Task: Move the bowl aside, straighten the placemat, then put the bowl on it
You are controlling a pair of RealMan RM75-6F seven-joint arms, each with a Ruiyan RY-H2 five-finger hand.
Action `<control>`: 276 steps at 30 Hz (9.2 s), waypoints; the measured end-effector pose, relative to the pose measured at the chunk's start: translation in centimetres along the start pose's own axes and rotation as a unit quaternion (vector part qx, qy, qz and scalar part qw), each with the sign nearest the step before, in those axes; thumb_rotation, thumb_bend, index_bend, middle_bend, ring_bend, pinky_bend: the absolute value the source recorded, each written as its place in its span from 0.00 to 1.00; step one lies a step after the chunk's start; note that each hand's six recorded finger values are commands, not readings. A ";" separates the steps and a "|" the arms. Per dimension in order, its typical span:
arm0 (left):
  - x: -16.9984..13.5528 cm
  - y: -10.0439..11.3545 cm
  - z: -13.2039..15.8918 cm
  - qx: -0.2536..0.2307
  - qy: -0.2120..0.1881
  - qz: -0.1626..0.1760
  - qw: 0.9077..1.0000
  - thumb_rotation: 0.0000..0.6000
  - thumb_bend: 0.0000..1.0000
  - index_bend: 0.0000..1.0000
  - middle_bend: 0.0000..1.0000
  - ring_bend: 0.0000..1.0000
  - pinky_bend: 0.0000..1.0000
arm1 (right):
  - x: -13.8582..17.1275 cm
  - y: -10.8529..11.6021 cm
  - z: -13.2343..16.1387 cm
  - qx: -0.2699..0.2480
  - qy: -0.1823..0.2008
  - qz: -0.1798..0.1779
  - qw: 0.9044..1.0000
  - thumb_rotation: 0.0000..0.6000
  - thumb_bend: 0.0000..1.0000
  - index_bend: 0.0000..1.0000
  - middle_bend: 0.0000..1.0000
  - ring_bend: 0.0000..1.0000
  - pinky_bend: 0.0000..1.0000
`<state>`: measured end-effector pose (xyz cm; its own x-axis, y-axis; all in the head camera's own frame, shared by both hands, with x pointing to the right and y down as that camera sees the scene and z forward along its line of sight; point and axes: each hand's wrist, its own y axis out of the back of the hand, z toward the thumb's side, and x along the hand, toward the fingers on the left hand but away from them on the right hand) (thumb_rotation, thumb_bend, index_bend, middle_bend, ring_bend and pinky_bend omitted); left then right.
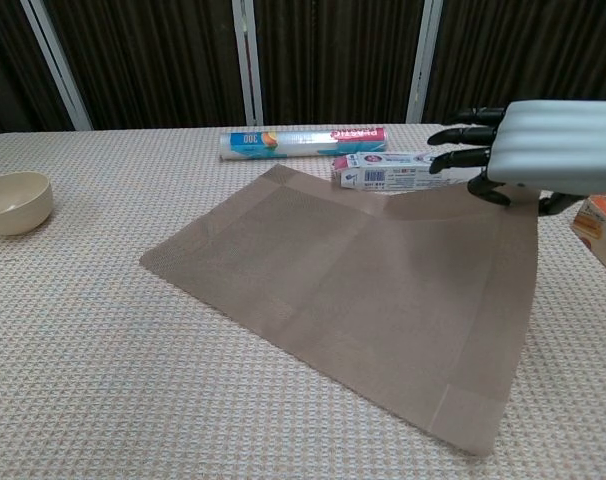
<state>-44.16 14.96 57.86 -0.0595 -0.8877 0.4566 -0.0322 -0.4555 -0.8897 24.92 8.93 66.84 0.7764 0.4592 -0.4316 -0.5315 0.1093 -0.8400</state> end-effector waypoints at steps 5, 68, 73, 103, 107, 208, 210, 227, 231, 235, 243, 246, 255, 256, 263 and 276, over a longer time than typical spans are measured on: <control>0.1 -0.1 -0.1 0.001 0.001 -0.003 1.000 1.00 0.00 0.00 0.00 0.00 0.00 | -1.6 -0.2 -1.7 0.049 -0.005 -0.004 0.999 1.00 0.31 0.61 0.14 0.00 0.00; 10.1 -14.6 17.7 0.061 -0.268 -0.088 0.957 1.00 0.28 0.36 0.00 0.00 0.00 | 19.1 2.8 3.0 -0.387 -0.424 0.020 0.818 1.00 0.00 0.00 0.00 0.00 0.00; 10.3 -14.9 17.8 0.063 -0.269 -0.088 0.957 1.00 0.28 0.36 0.00 0.00 0.00 | 19.2 2.7 2.9 -0.387 -0.426 0.021 0.818 1.00 0.00 0.00 0.00 0.00 0.00; 10.1 -16.0 16.6 0.068 -0.263 -0.098 0.957 1.00 0.30 0.36 0.00 0.00 0.00 | 19.5 2.6 2.4 -0.395 -0.429 0.017 0.812 1.00 0.00 0.00 0.00 0.00 0.00; 10.3 -15.9 17.2 0.063 -0.265 -0.091 0.958 1.00 0.32 0.36 0.00 0.00 0.00 | 19.5 2.6 2.4 -0.395 -0.429 0.017 0.812 1.00 0.00 0.00 0.00 0.00 0.00; -3.5 -5.3 10.8 0.047 -0.285 -0.113 0.951 1.00 0.00 0.00 0.00 0.00 0.00 | 20.1 5.8 2.6 -0.405 -0.400 -0.020 0.822 1.00 0.00 0.00 0.00 0.00 0.00; -2.0 -3.9 9.9 0.035 -0.263 -0.086 0.960 1.00 0.00 0.00 0.00 0.00 0.00 | 20.1 5.8 2.7 -0.405 -0.400 -0.020 0.822 1.00 0.00 0.00 0.00 0.00 0.00; 10.5 -4.6 -0.4 0.026 -0.064 -0.041 0.997 1.00 0.19 0.31 0.00 0.00 0.00 | 19.7 4.8 2.8 -0.398 -0.401 -0.003 0.825 1.00 0.00 0.00 0.00 0.00 0.00; 12.5 -6.3 -2.1 0.033 -0.029 -0.051 0.998 1.00 0.24 0.36 0.00 0.00 0.00 | 19.5 4.2 2.8 -0.395 -0.404 0.006 0.825 1.00 0.00 0.00 0.00 0.00 0.00; 13.9 -8.2 -3.0 0.039 -0.003 -0.063 0.997 1.00 0.28 0.37 0.00 0.00 0.00 | 19.5 4.0 2.7 -0.393 -0.406 0.009 0.825 1.00 0.00 0.00 0.00 0.00 0.00; 15.2 -10.9 -3.0 0.042 0.020 -0.088 0.995 1.00 0.31 0.39 0.00 0.00 0.00 | 19.4 3.8 2.8 -0.392 -0.407 0.013 0.825 1.00 0.00 0.00 0.00 0.00 0.00; 15.3 -11.4 -2.7 0.041 0.020 -0.093 0.995 1.00 0.33 0.44 0.00 0.00 0.00 | 19.5 3.7 2.7 -0.392 -0.409 0.013 0.824 1.00 0.00 0.00 0.00 0.00 0.00; 15.3 -11.5 -2.4 0.045 0.013 -0.086 0.995 1.00 0.39 0.54 0.00 0.00 0.00 | 19.5 3.6 2.7 -0.394 -0.408 0.014 0.824 1.00 0.00 0.00 0.00 0.00 0.00; 15.3 -11.4 -2.4 0.045 0.012 -0.085 0.995 1.00 0.40 0.55 0.00 0.00 0.00 | 19.5 3.6 2.7 -0.394 -0.408 0.014 0.823 1.00 0.00 0.00 0.00 0.00 0.00; 15.4 -11.4 -2.6 0.049 0.016 -0.086 0.995 1.00 0.39 0.54 0.00 0.00 0.00 | 19.5 3.6 2.7 -0.393 -0.408 0.014 0.824 1.00 0.00 0.00 0.00 0.00 0.00; 16.0 -10.9 -3.4 0.055 0.027 -0.082 0.995 1.00 0.39 0.53 0.00 0.00 0.00 | 19.5 3.6 2.8 -0.391 -0.408 0.016 0.825 1.00 0.00 0.00 0.00 0.00 0.00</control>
<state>-48.17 5.96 74.86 -0.1155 -0.7976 0.5920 0.0633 -0.6007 -0.7970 37.18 20.74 56.36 0.1111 0.9258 -0.3614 0.0802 -0.3708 -0.9252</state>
